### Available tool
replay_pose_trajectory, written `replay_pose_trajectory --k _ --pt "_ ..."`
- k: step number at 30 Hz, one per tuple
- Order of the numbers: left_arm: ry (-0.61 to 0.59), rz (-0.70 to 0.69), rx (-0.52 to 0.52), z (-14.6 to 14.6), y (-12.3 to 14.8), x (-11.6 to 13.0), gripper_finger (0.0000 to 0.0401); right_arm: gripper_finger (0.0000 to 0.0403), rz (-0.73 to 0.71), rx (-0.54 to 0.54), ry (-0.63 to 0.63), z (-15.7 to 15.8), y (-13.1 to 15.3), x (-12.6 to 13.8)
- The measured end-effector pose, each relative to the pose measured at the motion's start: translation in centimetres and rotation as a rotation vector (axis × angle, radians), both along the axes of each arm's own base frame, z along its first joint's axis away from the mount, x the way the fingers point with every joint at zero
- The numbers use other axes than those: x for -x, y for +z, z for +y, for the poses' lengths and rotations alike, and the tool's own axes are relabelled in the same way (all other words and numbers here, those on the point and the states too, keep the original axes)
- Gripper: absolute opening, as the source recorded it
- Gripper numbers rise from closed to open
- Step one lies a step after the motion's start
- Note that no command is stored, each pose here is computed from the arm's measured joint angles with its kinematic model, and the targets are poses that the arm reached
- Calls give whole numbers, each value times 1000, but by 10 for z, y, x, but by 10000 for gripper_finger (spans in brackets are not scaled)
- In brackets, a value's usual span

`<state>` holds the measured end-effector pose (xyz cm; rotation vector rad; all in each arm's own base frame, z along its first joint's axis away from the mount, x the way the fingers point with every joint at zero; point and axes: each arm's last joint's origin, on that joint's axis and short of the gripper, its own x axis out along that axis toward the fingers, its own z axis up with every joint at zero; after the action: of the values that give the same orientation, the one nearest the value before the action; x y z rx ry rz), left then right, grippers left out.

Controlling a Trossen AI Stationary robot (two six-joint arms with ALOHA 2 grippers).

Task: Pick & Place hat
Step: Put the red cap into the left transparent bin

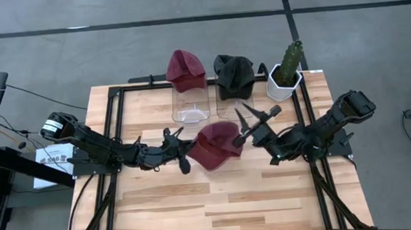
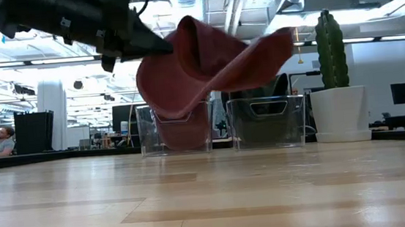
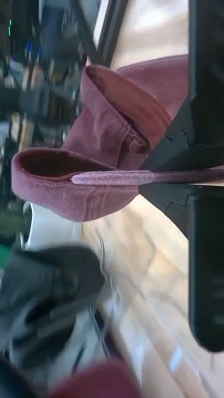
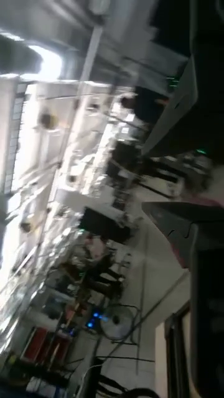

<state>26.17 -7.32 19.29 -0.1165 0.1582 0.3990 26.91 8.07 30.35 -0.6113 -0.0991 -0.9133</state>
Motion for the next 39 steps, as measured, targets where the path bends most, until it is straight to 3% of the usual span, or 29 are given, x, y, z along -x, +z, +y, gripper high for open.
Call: replay_pose_trajectory --k 4,10,19,22,24,28,30,34,39 --pt "45 11 -15 6 -3 1 19 118 0 -100 -36 4 5 9" --pt "30 30 -55 5 -3 1 19 118 135 -64 -31 11 3 9" --pt "2 31 -48 4 -3 1 19 87 233 -155 -58 4 2 20" --pt "-9 32 -46 4 -3 1 19 60 234 -189 65 4 2 28" --pt "-11 32 -45 4 -3 1 19 40 245 -237 236 3 1 34" --pt "-33 33 -40 3 -4 0 19 5 325 -425 627 -10 -2 46" --pt "-35 33 -40 3 -4 0 19 7 357 -493 696 -20 -2 50" --pt "-34 33 -40 3 -4 0 19 24 305 -582 609 -41 1 54" --pt "-34 32 -40 3 -4 0 19 43 362 -614 500 -59 -10 50"
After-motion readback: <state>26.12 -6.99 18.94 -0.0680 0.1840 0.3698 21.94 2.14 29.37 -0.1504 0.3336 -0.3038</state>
